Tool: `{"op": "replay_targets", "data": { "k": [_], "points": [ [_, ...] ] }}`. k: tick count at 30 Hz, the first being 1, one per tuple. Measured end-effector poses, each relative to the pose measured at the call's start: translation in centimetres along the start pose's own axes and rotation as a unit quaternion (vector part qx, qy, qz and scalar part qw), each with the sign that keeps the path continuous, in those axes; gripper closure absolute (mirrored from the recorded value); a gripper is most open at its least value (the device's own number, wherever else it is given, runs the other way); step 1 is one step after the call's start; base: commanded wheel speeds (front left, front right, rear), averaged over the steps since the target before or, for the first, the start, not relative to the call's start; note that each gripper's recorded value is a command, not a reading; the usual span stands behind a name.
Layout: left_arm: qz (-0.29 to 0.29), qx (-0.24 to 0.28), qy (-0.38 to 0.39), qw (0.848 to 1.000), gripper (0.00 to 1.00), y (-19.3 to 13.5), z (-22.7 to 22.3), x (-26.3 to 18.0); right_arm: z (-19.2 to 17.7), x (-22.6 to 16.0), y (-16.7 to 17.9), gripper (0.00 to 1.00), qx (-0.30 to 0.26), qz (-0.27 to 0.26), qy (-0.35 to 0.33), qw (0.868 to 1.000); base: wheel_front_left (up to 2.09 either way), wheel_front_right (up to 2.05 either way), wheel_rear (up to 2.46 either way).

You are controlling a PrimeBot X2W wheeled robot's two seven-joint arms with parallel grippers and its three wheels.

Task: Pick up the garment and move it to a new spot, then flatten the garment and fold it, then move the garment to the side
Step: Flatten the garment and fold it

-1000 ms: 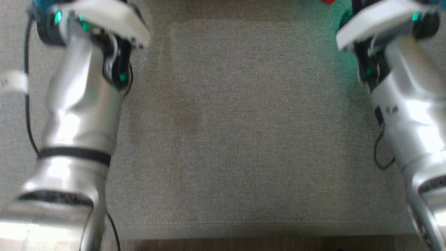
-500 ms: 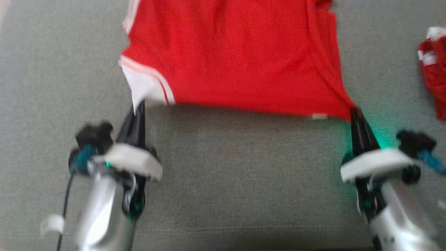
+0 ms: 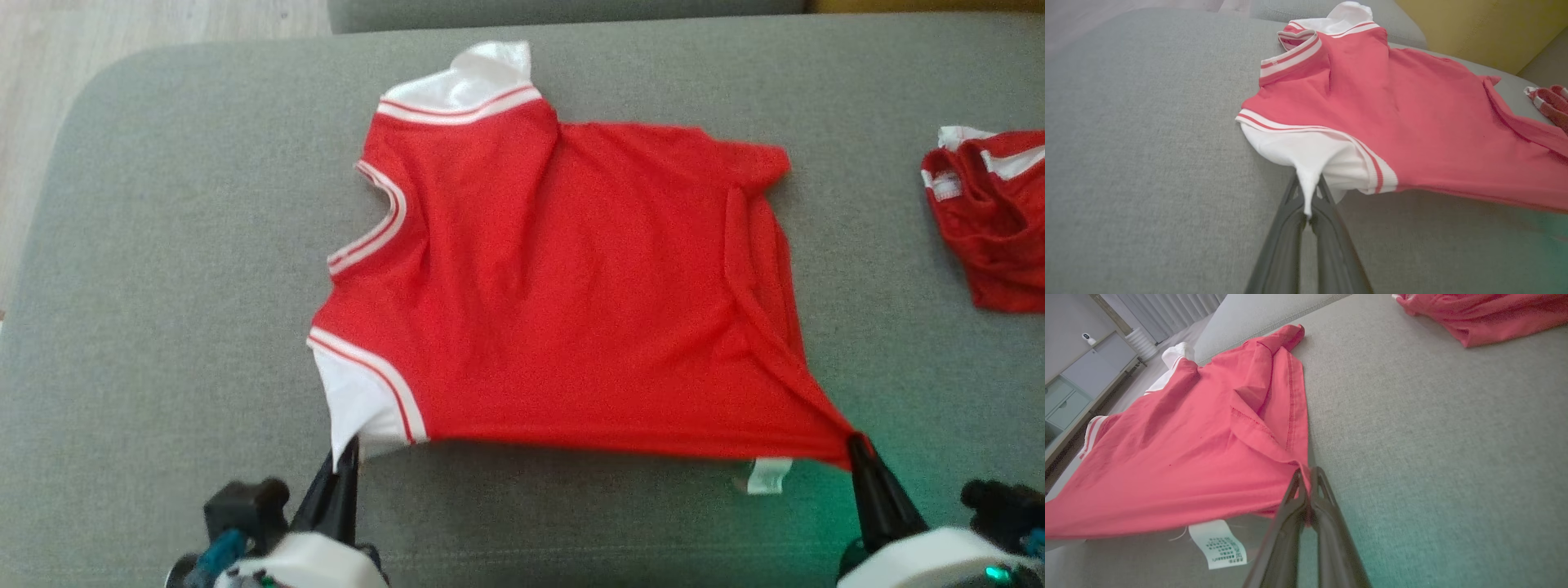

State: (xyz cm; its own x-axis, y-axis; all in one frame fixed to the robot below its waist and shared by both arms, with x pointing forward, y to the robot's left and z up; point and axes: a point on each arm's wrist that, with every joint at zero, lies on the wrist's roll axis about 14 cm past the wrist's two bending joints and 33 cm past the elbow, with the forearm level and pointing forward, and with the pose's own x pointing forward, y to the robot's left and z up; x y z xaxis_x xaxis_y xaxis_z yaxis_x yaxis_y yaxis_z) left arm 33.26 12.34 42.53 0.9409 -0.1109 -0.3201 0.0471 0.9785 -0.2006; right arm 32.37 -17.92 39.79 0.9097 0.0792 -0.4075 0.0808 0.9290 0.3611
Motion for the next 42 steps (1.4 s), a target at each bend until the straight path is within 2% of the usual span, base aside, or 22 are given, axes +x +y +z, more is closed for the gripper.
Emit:
{"op": "replay_targets", "data": {
  "k": [8,14,20,27,33,34,35,36,37,42],
  "points": [
    [0.026,-0.031,0.029,0.999,1.0,-0.1,-0.4,-3.1,-0.8,-3.2,-0.6,1.0,-0.017,-0.016,0.039,0.999,0.0,0.0,0.0],
    [-0.002,-0.005,0.05,0.999,1.0,-0.2,-0.2,-2.0,-2.2,-3.1,-0.9,1.0,-0.031,-0.022,0.107,0.994,0.0,0.0,0.0],
    [-0.065,0.029,0.1,0.992,1.0,-0.9,0.8,1.6,-0.9,-0.8,-0.1,1.0,-0.039,-0.013,0.152,0.988,0.0,0.0,0.0],
    [-0.104,0.064,0.157,0.98,1.0,-1.0,1.6,5.2,1.8,2.2,0.8,1.0,-0.042,0.001,0.143,0.989,0.0,0.0,0.0],
    [-0.116,0.061,0.191,0.973,1.0,-0.7,1.1,7.8,3.2,4.6,1.4,1.0,-0.037,0.014,0.122,0.992,0.0,0.0,0.0],
    [-0.117,0.058,0.194,0.972,0.75,-0.7,1.1,8.2,3.2,4.9,1.6,1.0,-0.039,0.017,0.12,0.992,0.0,0.0,0.0],
    [-0.119,0.051,0.194,0.972,0.24,-0.7,1.1,8.6,3.6,5.3,1.7,0.8,-0.04,0.02,0.107,0.993,0.0,0.0,0.0],
    [-0.119,0.045,0.188,0.974,0.0,-0.8,1.2,9.0,3.9,5.6,1.9,0.15,-0.037,0.025,0.096,0.994,0.0,0.0,0.0],
    [-0.115,0.037,0.179,0.976,0.0,-0.7,1.5,9.5,4.1,5.9,2.1,0.0,-0.04,0.029,0.087,0.995,0.0,0.0,0.0],
    [-0.075,-0.025,0.079,0.994,0.0,0.1,3.8,11.3,6.1,6.5,3.4,0.0,-0.06,0.055,-0.005,0.997,0.0,0.0,0.0]
  ]
}}
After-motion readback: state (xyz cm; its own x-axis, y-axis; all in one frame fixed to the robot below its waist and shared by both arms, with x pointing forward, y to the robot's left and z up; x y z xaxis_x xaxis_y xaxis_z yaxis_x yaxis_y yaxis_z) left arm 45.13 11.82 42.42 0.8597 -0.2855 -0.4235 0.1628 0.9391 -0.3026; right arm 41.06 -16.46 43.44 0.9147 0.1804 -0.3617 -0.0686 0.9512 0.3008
